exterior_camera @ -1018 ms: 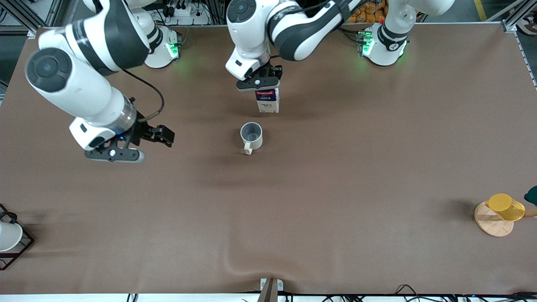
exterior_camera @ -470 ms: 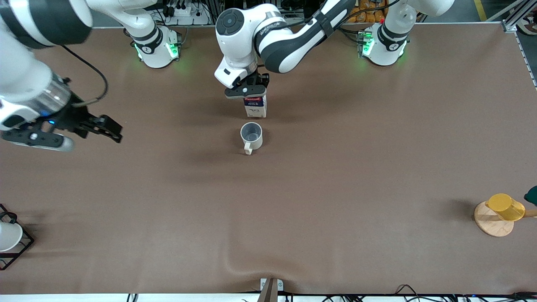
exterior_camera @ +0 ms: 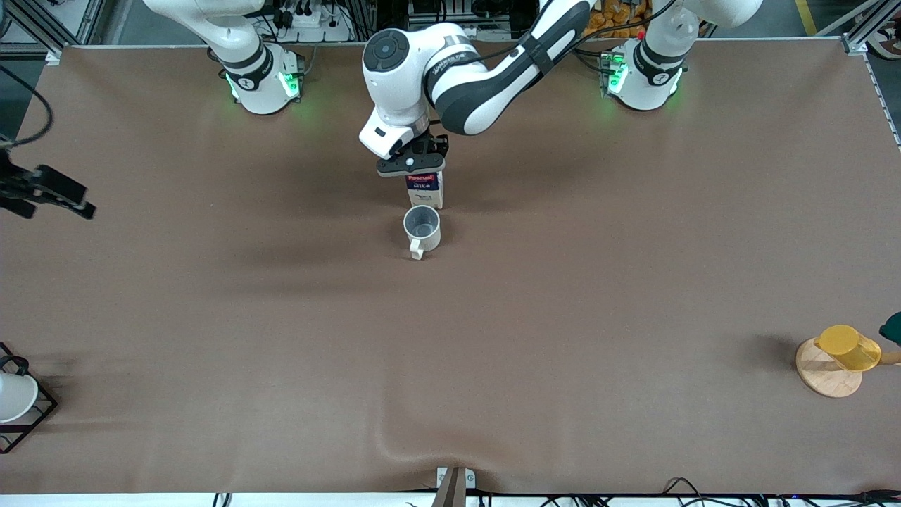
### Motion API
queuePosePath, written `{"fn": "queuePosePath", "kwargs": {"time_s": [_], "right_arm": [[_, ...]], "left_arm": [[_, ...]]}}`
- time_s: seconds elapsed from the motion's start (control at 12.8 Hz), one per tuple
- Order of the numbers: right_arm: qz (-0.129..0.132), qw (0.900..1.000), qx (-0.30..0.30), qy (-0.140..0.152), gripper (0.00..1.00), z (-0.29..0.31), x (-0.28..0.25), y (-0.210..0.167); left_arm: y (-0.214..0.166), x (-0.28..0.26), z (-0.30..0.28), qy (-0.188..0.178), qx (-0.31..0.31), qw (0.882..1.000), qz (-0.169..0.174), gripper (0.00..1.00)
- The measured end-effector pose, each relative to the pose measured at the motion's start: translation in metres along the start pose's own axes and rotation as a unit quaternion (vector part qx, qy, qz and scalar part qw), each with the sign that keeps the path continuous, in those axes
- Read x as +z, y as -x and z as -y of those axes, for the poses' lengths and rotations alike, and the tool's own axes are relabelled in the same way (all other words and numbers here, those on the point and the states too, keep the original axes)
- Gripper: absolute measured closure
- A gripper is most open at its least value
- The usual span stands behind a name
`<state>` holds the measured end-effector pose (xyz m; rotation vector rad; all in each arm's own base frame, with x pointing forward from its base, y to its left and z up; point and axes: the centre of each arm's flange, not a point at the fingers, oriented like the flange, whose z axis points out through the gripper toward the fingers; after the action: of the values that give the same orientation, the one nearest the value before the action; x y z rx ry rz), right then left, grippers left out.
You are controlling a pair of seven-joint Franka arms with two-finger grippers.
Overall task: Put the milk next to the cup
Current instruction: 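Set the milk carton beside the mug while the right gripper releases and withdraws, then open the left gripper and lift it off the milk carton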
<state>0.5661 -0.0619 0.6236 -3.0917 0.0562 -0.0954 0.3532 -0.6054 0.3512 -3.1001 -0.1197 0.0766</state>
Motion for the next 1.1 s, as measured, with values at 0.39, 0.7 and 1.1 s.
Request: {"fn": "queuePosePath", "kwargs": {"time_s": [0.39,0.7,1.1], "right_arm": [[0.034,0.999,-0.002,0.022,0.00,-0.016,0.000,0.012],[0.061,0.998,-0.012,0.022,0.00,-0.005,0.001,0.018],[0.061,0.998,-0.012,0.022,0.00,-0.005,0.001,0.019]], "left_arm": [[-0.009,0.006,-0.002,0.011,-0.004,1.000,-0.009,0.50],[-0.014,0.008,-0.001,0.011,-0.007,1.000,-0.013,0.48],[-0.024,0.009,0.003,0.009,-0.014,1.000,-0.017,0.48]]}}
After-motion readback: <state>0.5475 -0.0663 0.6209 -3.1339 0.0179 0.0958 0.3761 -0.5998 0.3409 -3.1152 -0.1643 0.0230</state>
